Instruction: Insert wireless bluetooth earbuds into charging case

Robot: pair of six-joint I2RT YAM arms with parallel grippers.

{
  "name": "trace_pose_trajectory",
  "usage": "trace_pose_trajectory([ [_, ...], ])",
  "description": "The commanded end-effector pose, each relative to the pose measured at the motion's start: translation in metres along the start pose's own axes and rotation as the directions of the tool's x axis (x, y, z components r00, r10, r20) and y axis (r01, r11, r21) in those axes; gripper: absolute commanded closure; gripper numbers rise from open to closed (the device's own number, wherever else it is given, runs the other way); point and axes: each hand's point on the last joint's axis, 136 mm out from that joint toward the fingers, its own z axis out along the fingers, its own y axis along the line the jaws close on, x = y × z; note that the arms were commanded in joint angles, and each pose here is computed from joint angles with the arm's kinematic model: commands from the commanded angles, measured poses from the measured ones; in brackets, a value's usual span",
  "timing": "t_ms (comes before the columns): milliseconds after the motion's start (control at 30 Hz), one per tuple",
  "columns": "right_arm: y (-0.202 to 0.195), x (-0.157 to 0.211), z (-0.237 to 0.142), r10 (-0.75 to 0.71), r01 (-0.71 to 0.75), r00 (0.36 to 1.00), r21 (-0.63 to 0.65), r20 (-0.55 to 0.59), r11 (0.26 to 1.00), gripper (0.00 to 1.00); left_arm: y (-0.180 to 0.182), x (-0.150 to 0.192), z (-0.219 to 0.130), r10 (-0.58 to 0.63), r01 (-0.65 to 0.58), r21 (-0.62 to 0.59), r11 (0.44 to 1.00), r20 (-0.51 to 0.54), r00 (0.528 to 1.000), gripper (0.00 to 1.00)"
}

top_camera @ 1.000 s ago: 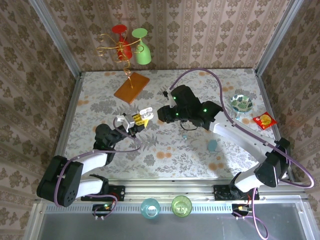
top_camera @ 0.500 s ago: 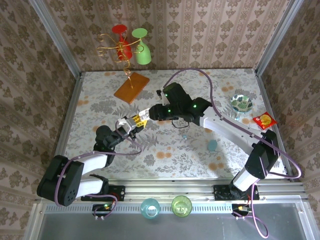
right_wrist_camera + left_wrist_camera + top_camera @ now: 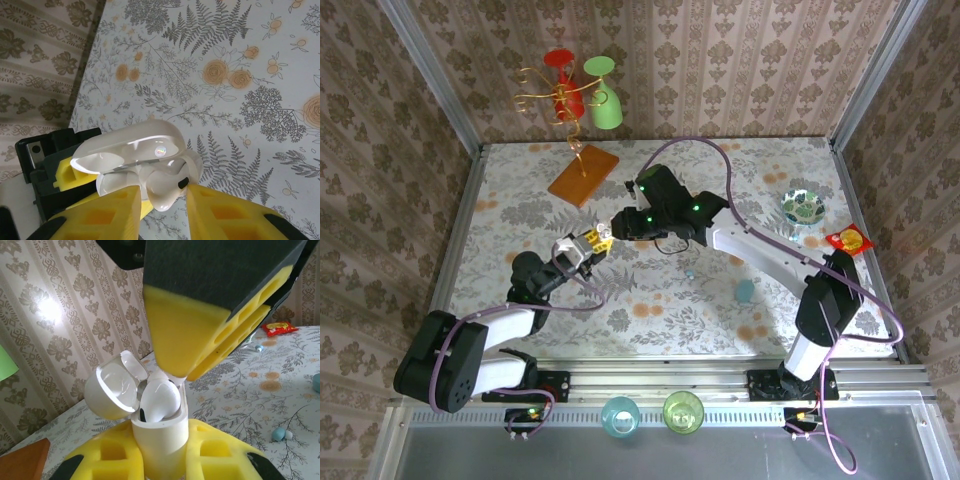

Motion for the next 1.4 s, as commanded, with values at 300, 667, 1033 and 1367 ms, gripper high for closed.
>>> trace_pose_trajectory([
  [300,0.000,-0.003,0.008,-0.026,0.026,0.999,-0.005,-0.033,1.000,0.79,-0.008,-0.010,-0.005,0.031,-0.032,0.028,0.999,0.027,0.999,1.00],
  [667,0.014,0.000,-0.015,-0.189,0.186,0.981,-0.086,-0.031,0.979,0.67,-0.011,-0.015,-0.007,-0.038,0.038,0.050,0.998,0.004,0.999,0.99],
  [1033,-0.004,-0.032,-0.038,-0.209,0.204,0.976,0.075,0.062,0.976,0.29,-0.017,-0.011,-0.008,0.054,-0.056,0.076,0.996,0.022,0.998,1.00],
  [1367,-0.007,-0.037,-0.003,-0.246,0.253,0.965,0.083,-0.089,0.964,0.24,-0.022,-0.015,-0.008,0.100,-0.105,0.093,0.990,0.051,0.994,1.00],
])
